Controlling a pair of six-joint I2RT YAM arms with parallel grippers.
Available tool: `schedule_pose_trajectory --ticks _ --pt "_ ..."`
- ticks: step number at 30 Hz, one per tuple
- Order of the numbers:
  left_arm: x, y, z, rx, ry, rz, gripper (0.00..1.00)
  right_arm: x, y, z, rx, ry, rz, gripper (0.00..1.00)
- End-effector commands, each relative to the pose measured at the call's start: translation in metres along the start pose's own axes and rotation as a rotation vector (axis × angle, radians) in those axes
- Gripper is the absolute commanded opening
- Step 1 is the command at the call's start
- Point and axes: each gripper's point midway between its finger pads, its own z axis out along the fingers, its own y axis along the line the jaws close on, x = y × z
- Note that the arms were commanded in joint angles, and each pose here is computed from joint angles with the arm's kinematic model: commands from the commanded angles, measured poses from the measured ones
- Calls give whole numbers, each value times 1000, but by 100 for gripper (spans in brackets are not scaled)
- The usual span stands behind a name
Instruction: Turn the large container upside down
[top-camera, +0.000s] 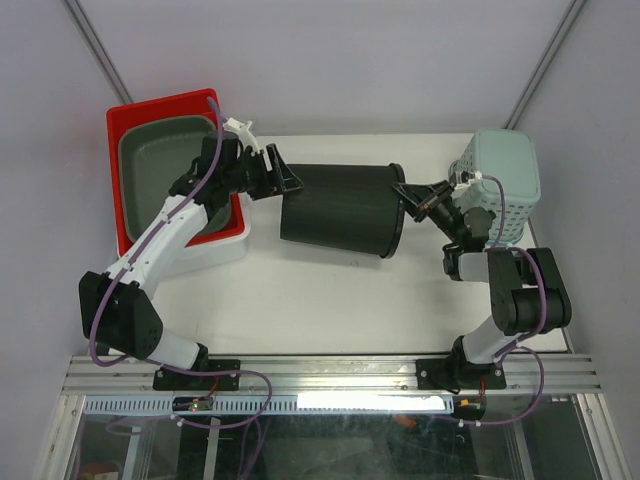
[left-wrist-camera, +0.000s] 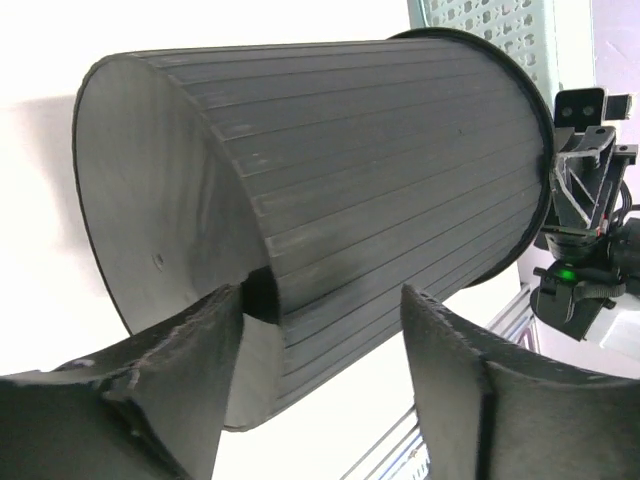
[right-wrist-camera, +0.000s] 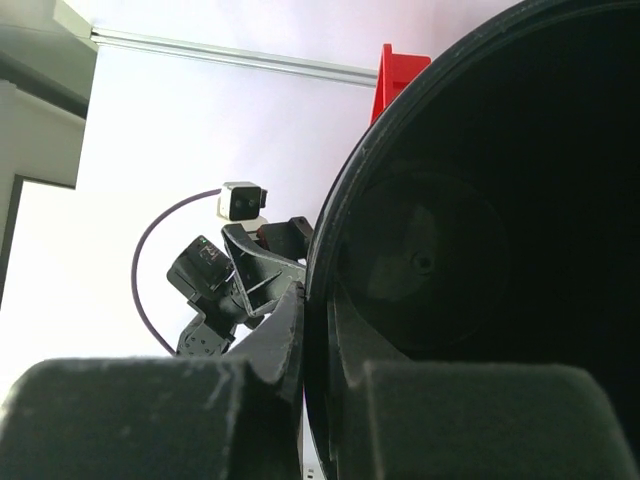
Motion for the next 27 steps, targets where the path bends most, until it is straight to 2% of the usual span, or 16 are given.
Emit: schedule_pose_trajectory --ticks 1,7,11,12,15,19,27 --pt "-22 -57 -14 223 -44 42 58 4 -6 -2 -11 15 61 0" --pt "-40 -81 -17 303 -57 49 48 6 -12 -2 -13 8 83 0" --pt "-52 -89 -19 318 -88 84 37 16 -16 4 -6 34 83 0" --pt "-55 -88 -18 311 -95 90 35 21 -19 6 1 46 88 3" --pt "-57 -86 -13 303 -87 95 26 30 -27 8 24 57 100 19" --pt "-57 -85 -8 300 -80 88 25 37 -39 5 71 50 118 37" --pt "-54 -87 -3 317 -58 82 25 41 -62 -12 209 -5 102 64"
